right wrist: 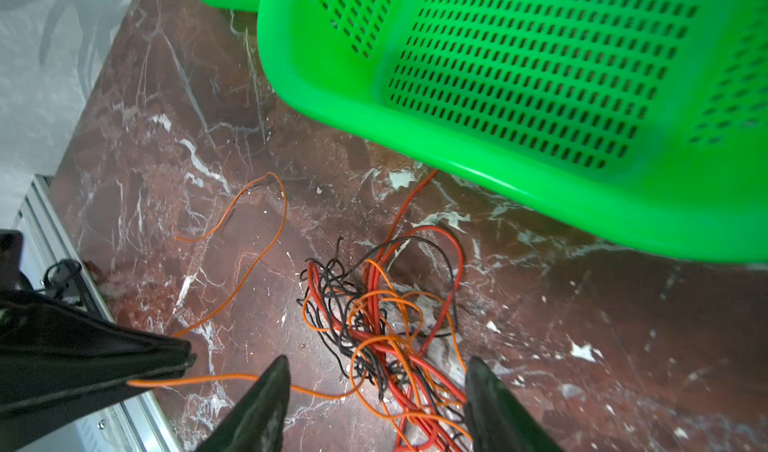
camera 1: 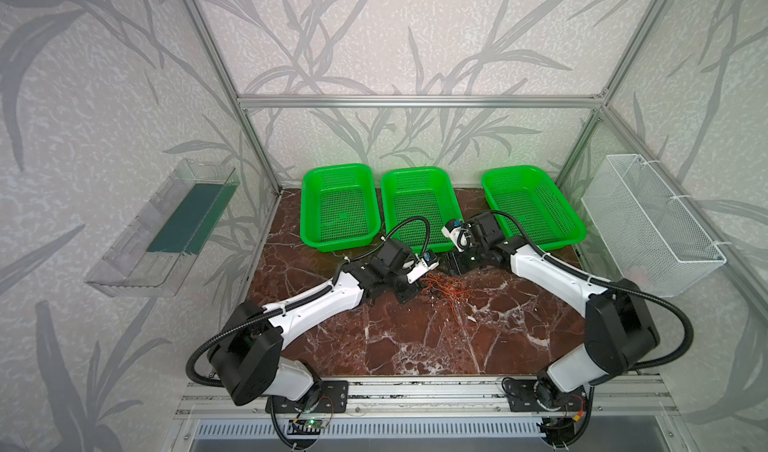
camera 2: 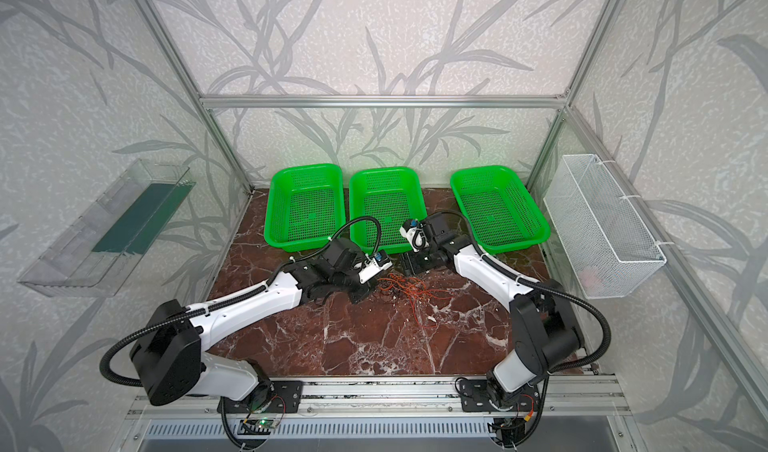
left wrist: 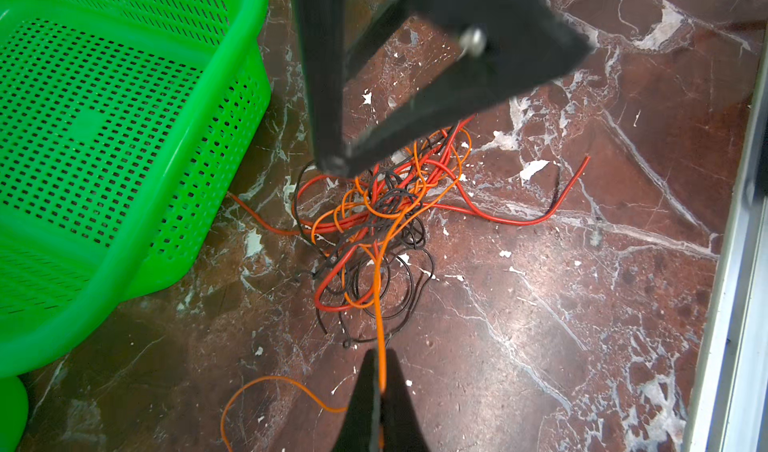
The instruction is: Untangle the cables
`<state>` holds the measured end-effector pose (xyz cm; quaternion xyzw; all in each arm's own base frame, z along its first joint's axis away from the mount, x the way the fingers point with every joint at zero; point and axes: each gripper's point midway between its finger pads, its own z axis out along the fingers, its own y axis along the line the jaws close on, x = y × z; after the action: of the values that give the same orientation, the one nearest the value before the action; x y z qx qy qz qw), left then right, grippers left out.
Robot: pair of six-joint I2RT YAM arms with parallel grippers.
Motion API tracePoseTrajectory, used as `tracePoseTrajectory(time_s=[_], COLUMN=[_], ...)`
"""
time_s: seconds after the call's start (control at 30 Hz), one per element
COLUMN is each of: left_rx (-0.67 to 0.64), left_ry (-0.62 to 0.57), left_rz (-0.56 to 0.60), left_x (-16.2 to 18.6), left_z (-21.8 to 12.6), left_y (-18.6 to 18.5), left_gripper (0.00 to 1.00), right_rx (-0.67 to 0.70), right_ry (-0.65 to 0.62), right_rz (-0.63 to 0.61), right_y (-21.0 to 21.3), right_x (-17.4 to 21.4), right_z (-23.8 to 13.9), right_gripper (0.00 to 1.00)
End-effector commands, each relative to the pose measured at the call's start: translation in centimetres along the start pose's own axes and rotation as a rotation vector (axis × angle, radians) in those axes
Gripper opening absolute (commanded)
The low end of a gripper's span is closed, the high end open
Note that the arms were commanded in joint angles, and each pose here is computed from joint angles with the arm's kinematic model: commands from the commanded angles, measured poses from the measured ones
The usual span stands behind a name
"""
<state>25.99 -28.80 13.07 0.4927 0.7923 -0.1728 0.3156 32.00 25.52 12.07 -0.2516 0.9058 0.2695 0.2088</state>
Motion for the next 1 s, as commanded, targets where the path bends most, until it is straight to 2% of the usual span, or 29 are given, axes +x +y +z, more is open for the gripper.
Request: tracePoseTrajectory(time_s=[0.0, 0.2, 0.33, 0.43, 0.5, 0.63, 0.7, 0.87, 0.97], left_rx=[-0.002, -0.011, -0.017, -0.021, -0.027, -0.048, -0.07, -0.153, -0.255], left_ry=[-0.015, -0.034, -0.043, -0.044, -0.049, -0.066, -0.079, -0.109, -0.132], left_rz=[0.004, 0.01, 0.015, 0.014, 0.013, 0.013, 0.014, 0.002, -0.024], left_x=[0.2, 0.3, 0.1, 0.1, 0.1, -0.2, -0.4, -0.3, -0.1], left_z=[-0.6, -1.0, -1.2, -1.3, -1.5, -2.2, -2.9, -4.8, -6.4], left_y=[-0.4, -0.5, -0.4, -0.3, -0.3, -0.1, 0.2, 1.0, 2.4], left_gripper=[0.0, 0.0, 0.0, 0.0, 0.0, 0.0, 0.0, 0.0, 0.0], right_rx=[-0.031, -0.067, -0.005, 0.042, 0.074, 0.114, 0.146, 0.199, 0.245], right_ry=[0.118, 0.252, 0.334, 0.347, 0.344, 0.321, 0.308, 0.163, 0.072], right_rz=[-0.103, -0.123, -0.121, -0.106, -0.106, -0.107, -0.092, 0.018, 0.074], right_y=[1.4, 1.7, 0.4, -0.5, -1.0, -1.6, -2.1, -3.8, -5.3], right_x=[1.1, 3.4, 4.8, 5.2, 5.2, 5.0, 4.9, 3.6, 3.3], right_z=[1.4, 4.6, 5.9, 6.3, 6.2, 5.5, 4.7, 1.2, -1.6], right_gripper=[0.67, 0.71, 0.7, 0.61, 0.51, 0.23, 0.13, 0.07, 0.05])
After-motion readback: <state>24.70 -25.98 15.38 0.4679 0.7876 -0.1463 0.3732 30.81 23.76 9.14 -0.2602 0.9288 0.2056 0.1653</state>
